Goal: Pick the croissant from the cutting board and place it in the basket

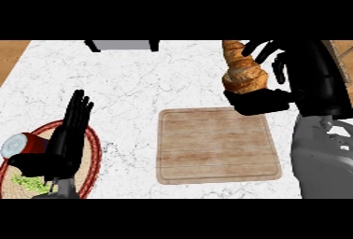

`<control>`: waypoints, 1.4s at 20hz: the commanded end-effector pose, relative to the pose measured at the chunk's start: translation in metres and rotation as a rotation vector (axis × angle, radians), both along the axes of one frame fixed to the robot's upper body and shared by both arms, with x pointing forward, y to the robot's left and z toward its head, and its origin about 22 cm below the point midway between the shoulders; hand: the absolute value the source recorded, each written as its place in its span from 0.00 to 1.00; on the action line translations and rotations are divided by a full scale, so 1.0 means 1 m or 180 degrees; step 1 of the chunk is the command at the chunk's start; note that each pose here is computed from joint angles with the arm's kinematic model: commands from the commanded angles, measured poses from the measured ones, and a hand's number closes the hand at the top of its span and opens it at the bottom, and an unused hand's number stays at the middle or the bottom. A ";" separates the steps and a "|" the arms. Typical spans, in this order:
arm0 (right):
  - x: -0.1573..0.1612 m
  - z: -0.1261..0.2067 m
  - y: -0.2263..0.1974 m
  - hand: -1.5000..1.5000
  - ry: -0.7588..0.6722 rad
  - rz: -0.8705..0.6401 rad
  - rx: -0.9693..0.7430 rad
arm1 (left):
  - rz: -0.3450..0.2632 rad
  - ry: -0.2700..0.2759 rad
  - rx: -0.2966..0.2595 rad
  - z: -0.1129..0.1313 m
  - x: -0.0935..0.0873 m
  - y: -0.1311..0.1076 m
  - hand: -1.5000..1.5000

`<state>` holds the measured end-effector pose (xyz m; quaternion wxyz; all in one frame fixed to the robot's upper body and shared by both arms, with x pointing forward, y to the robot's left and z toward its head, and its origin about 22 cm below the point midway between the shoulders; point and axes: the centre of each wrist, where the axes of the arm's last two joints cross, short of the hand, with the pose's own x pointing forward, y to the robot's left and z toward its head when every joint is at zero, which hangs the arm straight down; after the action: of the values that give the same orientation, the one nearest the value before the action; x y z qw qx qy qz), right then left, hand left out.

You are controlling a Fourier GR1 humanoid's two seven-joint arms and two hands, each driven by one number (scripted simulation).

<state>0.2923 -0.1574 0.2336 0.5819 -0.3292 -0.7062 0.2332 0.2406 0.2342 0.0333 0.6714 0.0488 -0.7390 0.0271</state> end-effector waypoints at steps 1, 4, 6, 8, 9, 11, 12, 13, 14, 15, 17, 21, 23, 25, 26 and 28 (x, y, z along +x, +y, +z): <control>-0.011 0.035 -0.020 1.00 0.0052 -0.0266 0.0005 | -0.0020 -0.0038 -0.0026 -0.001 0.002 0.001 0.50; -0.003 0.036 -0.045 1.00 0.0122 -0.0561 -0.0183 | -0.0060 -0.0041 -0.0048 0.002 -0.007 0.009 0.50; -0.004 0.042 -0.062 1.00 0.0126 -0.0673 -0.0372 | -0.0001 0.0022 -0.0004 0.005 0.002 0.002 0.50; 0.003 0.031 -0.063 1.00 0.0159 -0.0854 -0.0617 | -0.0063 0.0039 -0.0027 0.003 -0.019 0.005 0.50; 0.003 0.035 -0.067 1.00 0.0115 -0.0839 -0.0539 | -0.0067 -0.0036 -0.0046 -0.001 0.000 0.003 0.50; 0.014 0.041 -0.096 1.00 0.0102 -0.0889 -0.0652 | -0.0063 -0.0031 0.0028 -0.004 0.006 -0.007 0.50; 0.016 0.031 -0.102 1.00 0.0155 -0.0950 -0.0631 | -0.0048 -0.0042 0.0002 0.018 0.009 0.010 0.50; 0.007 0.024 -0.116 1.00 0.0124 -0.0928 -0.0631 | -0.0013 -0.0002 -0.0009 0.009 -0.002 0.015 0.50; 0.012 0.037 -0.140 1.00 0.0094 -0.0910 -0.0571 | -0.0061 -0.0066 0.0037 0.011 0.009 0.002 0.50; 0.024 0.031 -0.119 1.00 0.0139 -0.0969 -0.0513 | -0.0074 -0.0011 0.0026 0.004 0.000 0.001 0.50; 0.034 0.029 -0.152 1.00 0.0087 -0.0980 -0.0428 | -0.0075 -0.0017 -0.0050 0.000 -0.007 -0.006 0.50; 0.039 0.010 -0.164 1.00 0.0145 -0.1031 -0.0401 | -0.0013 -0.0060 0.0050 0.000 -0.004 0.005 0.50; 0.052 0.023 -0.187 1.00 0.0160 -0.1067 -0.0448 | -0.0061 -0.0031 0.0022 0.011 0.005 -0.004 0.50; 0.056 0.010 -0.202 1.00 0.0075 -0.1067 -0.0561 | -0.0046 -0.0014 -0.0037 -0.006 0.008 0.011 0.50; 0.055 0.017 -0.186 1.00 0.0203 -0.1099 -0.0650 | -0.0094 -0.0002 0.0008 0.001 -0.013 0.012 0.50; 0.049 0.009 -0.214 1.00 0.0189 -0.1054 -0.0573 | -0.0009 -0.0076 -0.0026 0.001 0.004 -0.018 0.50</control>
<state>0.3411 -0.3439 0.2479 0.5987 -0.4855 -0.6040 0.2027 0.2387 0.2334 0.0340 0.6683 0.0394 -0.7425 0.0239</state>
